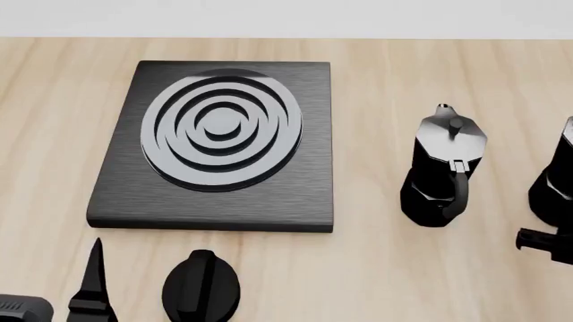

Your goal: Put the right moka pot on the stove.

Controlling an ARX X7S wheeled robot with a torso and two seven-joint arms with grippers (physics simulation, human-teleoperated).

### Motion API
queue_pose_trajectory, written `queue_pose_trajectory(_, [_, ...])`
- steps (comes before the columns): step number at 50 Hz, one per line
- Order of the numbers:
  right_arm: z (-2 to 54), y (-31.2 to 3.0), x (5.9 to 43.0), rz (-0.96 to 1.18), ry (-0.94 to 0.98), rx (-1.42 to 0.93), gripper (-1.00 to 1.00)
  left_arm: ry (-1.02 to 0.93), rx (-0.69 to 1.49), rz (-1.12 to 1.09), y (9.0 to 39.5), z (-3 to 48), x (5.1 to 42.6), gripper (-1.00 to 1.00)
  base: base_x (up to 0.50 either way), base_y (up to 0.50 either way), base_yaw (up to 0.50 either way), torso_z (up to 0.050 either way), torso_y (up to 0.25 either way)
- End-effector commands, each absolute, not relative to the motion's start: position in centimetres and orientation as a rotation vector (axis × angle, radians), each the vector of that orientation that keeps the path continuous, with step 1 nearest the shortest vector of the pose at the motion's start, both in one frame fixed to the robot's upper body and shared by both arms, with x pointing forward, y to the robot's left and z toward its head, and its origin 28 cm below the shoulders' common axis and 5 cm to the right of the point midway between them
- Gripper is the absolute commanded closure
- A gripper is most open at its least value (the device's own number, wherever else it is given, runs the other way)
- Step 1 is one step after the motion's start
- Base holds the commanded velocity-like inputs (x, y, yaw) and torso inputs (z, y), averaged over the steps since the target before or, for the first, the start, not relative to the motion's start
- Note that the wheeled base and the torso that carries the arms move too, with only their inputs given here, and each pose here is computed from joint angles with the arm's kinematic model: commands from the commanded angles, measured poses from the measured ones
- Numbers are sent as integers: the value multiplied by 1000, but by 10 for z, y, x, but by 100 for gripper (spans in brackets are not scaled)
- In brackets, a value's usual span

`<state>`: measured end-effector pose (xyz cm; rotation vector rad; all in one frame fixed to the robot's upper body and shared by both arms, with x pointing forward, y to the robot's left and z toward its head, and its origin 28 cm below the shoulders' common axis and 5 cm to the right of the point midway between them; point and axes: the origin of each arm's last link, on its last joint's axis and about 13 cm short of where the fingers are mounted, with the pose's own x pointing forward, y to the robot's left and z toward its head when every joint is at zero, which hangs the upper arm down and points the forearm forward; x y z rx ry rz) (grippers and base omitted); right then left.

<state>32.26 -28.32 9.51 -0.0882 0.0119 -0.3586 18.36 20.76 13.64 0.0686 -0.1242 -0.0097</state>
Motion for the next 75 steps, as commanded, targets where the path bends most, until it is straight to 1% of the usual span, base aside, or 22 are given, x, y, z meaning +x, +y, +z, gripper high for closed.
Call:
queue_pose_trajectory(1, [94, -286, 317, -369, 6, -100, 100, -123, 68, -10, 208, 136, 184, -100, 0, 0, 0, 0, 0])
queue_pose_trajectory(5, [108, -284, 313, -366, -7, -98, 100, -121, 70, -11, 207, 136, 184, -100, 0, 0, -1, 0, 0])
queue_pose_trajectory(7, [100, -283, 309, -362, -13, -98, 100, -122, 69, -12, 207, 136, 184, -100, 0, 0, -1, 0, 0])
queue_pose_trajectory(10, [112, -282, 304, -338, -37, -93, 100, -123, 70, -12, 207, 136, 184, -100, 0, 0, 0, 0, 0])
queue_pose_trajectory(13, [105, -280, 295, -338, -56, -90, 100, -122, 72, -12, 207, 135, 184, -100, 0, 0, 0, 0, 0])
queue_pose_trajectory(15, [122, -279, 289, -337, -72, -90, 100, -121, 73, -14, 207, 135, 184, -100, 0, 0, 0, 0, 0])
queue_pose_trajectory(18, [117, -276, 278, -328, -100, -91, 100, -118, 76, -15, 207, 136, 184, -100, 0, 0, 0, 0, 0])
queue_pose_trajectory(20, [133, -274, 272, -322, -111, -97, 100, -118, 77, -15, 207, 136, 184, -100, 0, 0, 0, 0, 0])
queue_pose_trajectory(23, [125, -271, 263, -307, -127, -100, 100, -118, 77, -14, 207, 136, 184, -100, 0, 0, 0, 0, 0])
queue_pose_trajectory(24, [133, -269, 260, -302, -132, -105, 100, -118, 77, -14, 207, 136, 184, -100, 0, 0, 0, 0, 0])
queue_pose_trajectory(27, [128, -266, 249, -292, -147, -113, 100, -117, 77, -13, 207, 134, 185, -100, 0, 0, 0, 0, 0])
queue_pose_trajectory(34, [139, -261, 226, -292, -189, -114, 100, -118, 78, -14, 207, 136, 185, -100, 0, 0, 0, 0, 0])
queue_pose_trajectory(47, [138, -251, 189, -270, -248, -122, 100, -110, 81, -9, 207, 134, 186, -100, 0, 0, 0, 0, 1])
queue_pose_trajectory(57, [125, -237, 170, -220, -250, -148, 100, -108, 86, -6, 207, 134, 186, -100, 0, 0, 0, 0, 1])
queue_pose_trajectory(75, [127, -220, 149, -123, -267, -127, 100, -109, 90, -5, 207, 134, 185, -100, 0, 0, 0, 0, 1])
